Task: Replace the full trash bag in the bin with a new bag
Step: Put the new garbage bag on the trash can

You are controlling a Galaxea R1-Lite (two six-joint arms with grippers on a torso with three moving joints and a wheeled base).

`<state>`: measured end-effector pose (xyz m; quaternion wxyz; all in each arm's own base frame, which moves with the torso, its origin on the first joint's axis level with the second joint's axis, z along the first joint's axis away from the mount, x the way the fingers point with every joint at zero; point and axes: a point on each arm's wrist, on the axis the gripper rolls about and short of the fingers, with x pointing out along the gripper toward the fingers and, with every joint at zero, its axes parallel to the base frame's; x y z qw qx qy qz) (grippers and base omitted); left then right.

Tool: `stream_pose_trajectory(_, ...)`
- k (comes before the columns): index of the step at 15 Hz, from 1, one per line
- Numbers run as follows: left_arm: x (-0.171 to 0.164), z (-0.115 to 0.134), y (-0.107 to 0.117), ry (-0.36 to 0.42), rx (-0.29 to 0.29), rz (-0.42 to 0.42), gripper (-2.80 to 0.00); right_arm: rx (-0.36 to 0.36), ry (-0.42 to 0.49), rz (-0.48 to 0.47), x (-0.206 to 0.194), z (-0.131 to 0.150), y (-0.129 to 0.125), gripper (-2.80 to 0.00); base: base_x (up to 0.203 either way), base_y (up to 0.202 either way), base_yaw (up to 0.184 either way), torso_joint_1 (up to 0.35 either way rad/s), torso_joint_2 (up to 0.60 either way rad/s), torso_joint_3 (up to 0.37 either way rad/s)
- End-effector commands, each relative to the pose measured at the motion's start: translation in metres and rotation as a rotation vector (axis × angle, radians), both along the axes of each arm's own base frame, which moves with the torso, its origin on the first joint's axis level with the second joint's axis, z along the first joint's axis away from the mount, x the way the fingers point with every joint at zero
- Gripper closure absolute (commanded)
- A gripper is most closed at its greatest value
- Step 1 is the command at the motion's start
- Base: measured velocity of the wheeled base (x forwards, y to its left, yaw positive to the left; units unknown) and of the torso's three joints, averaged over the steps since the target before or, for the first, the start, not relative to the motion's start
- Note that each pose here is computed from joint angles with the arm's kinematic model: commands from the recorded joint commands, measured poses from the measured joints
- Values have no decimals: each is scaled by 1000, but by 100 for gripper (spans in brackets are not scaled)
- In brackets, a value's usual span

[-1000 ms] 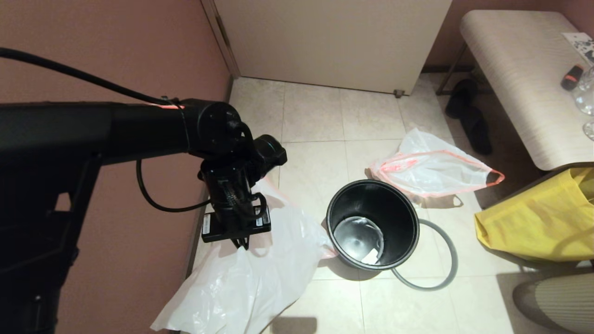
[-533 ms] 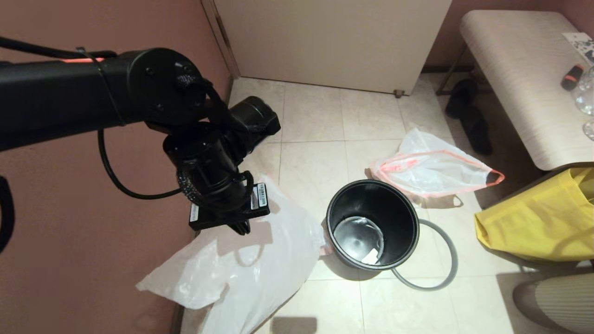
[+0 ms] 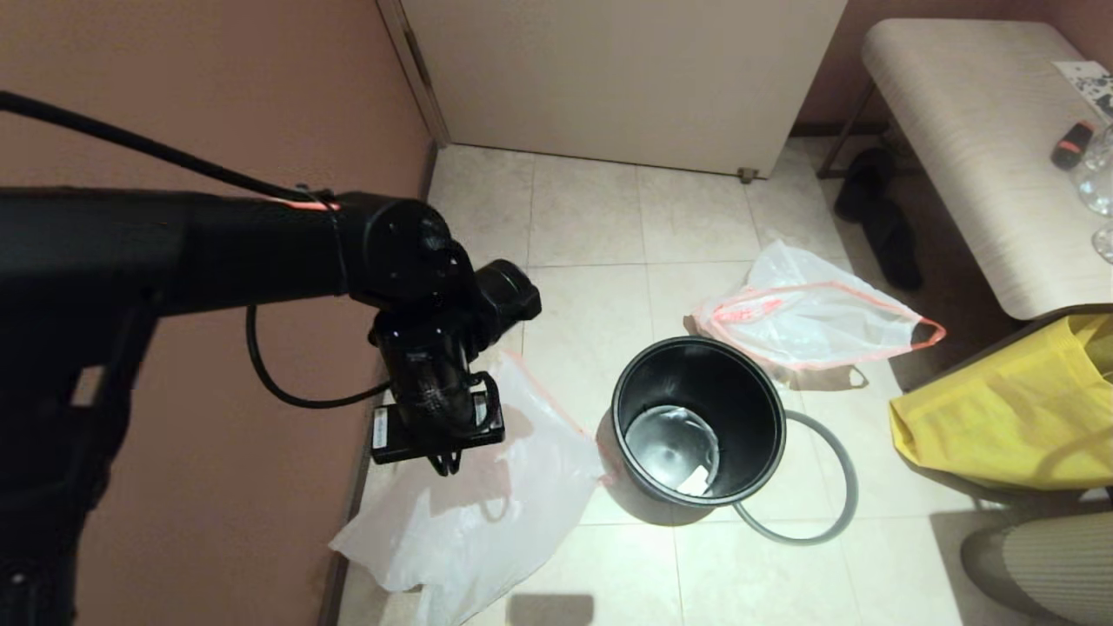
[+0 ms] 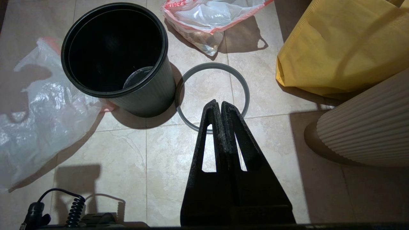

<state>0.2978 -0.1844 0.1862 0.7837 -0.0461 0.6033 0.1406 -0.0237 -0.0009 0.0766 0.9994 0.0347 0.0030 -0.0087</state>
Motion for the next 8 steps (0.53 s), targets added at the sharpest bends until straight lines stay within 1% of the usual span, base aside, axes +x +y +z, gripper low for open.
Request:
stream_pose_trajectory(1,19,-37,-3,71,58,27,0,-1,1,0,0,0,0,0,0,0,0,0,0,0)
stream_pose_trajectory(2,26,-51,-4,88,84,35,0,-1,1,0,0,0,0,0,0,0,0,0,0,0)
stream_pose_trajectory(4,44,-95,-3,150,178,54,0,-1,1,0,0,0,0,0,0,0,0,0,0,0)
stream_pose_trajectory(5,54,-118,0,176,227,69,0,-1,1,0,0,0,0,0,0,0,0,0,0,0)
stream_pose_trajectory(6,63,-139,4,204,264,81,0,1,1,0,0,0,0,0,0,0,0,0,0,0)
stream_pose_trajectory(7,71,-155,8,229,290,80,0,1,1,0,0,0,0,0,0,0,0,0,0,0)
stream_pose_trajectory(8,76,-167,12,262,312,45,0,-1,1,0,0,0,0,0,0,0,0,0,0,0)
